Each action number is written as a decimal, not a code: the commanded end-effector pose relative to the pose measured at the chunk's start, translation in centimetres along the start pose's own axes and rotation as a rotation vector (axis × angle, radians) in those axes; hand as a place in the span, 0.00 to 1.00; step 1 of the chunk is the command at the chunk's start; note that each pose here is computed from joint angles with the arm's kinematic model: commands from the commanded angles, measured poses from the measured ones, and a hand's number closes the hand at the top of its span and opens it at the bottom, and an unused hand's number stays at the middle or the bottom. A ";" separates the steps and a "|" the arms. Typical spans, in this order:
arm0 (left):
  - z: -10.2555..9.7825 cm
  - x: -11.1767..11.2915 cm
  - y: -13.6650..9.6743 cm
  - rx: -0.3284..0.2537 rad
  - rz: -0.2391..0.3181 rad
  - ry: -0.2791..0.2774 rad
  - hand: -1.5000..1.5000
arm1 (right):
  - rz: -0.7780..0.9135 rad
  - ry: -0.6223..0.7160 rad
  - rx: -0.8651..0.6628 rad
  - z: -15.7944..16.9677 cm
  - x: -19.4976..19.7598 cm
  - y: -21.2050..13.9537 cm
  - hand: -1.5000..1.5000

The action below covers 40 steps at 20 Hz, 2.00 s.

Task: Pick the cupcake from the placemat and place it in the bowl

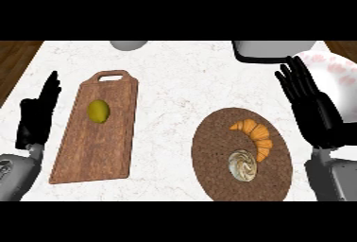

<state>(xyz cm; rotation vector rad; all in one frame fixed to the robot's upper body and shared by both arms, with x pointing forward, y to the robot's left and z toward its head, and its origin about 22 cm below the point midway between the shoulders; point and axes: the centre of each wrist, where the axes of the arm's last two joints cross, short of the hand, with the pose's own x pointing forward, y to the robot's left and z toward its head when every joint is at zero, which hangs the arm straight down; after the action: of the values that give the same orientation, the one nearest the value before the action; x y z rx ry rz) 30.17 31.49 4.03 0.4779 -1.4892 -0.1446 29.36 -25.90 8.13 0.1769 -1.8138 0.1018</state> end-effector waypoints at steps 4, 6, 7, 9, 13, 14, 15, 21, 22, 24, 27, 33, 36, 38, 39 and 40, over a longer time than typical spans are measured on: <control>1.9 2.5 -4.9 -0.252 0.257 -0.043 0.50 | 0.269 -0.031 0.247 2.7 2.5 -1.4 1.00; 3.4 2.8 -8.8 -0.377 0.402 -0.056 0.50 | 0.380 -0.062 0.364 2.7 3.4 -0.4 1.00; 3.1 1.8 -7.8 -0.328 0.358 -0.001 0.50 | 0.788 0.061 0.098 2.6 5.3 -6.1 1.00; 5.1 2.1 -10.6 -0.415 0.468 -0.023 0.50 | 0.496 0.058 -0.126 6.3 0.5 -4.9 0.00; 5.5 2.7 -9.7 -0.472 0.482 -0.008 0.50 | 0.500 -0.139 0.206 10.2 -1.6 0.9 0.00; 5.5 2.1 -10.0 -0.441 0.483 -0.017 0.50 | 0.575 -0.147 0.261 10.6 0.9 0.8 0.00; 6.7 2.1 -9.9 -0.475 0.469 -0.002 0.50 | 0.612 -0.141 0.308 11.3 0.0 0.6 0.00; 5.2 3.4 -8.9 -0.455 0.470 -0.001 0.50 | 1.119 -0.018 0.278 11.3 5.3 0.4 0.00; 5.1 2.4 -8.6 -0.451 0.470 -0.014 0.50 | 1.146 0.014 0.257 11.5 6.1 1.7 0.00; 6.5 1.3 -10.0 -0.468 0.476 -0.015 0.50 | 1.198 0.121 0.246 11.8 7.4 2.1 0.00; 5.6 2.5 -8.8 -0.504 0.465 -0.023 0.50 | 1.262 0.244 0.295 11.1 8.8 4.6 0.00; 6.3 3.6 -10.8 -0.524 0.475 -0.020 0.50 | 1.281 0.440 0.366 9.3 9.0 8.6 0.00; 6.8 0.9 -9.2 -0.482 0.477 -0.018 0.50 | 1.263 0.525 0.350 9.6 8.8 10.6 0.00; 5.5 2.9 -9.6 -0.493 0.474 -0.021 0.50 | 1.316 0.575 0.363 8.0 9.1 11.3 0.00; 5.4 1.5 -9.3 -0.499 0.474 -0.022 0.50 | 1.323 0.612 0.348 8.3 8.3 10.9 0.00; 6.3 3.6 -9.5 -0.496 0.490 -0.014 0.50 | 1.326 0.632 0.348 7.3 7.5 11.1 0.00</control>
<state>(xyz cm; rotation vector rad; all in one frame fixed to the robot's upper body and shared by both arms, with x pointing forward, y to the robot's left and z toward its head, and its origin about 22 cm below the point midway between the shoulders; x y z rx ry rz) 26.58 20.78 2.71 -0.2782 -1.4833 -0.1332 17.38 -17.88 14.17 -0.7272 -1.1170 1.2385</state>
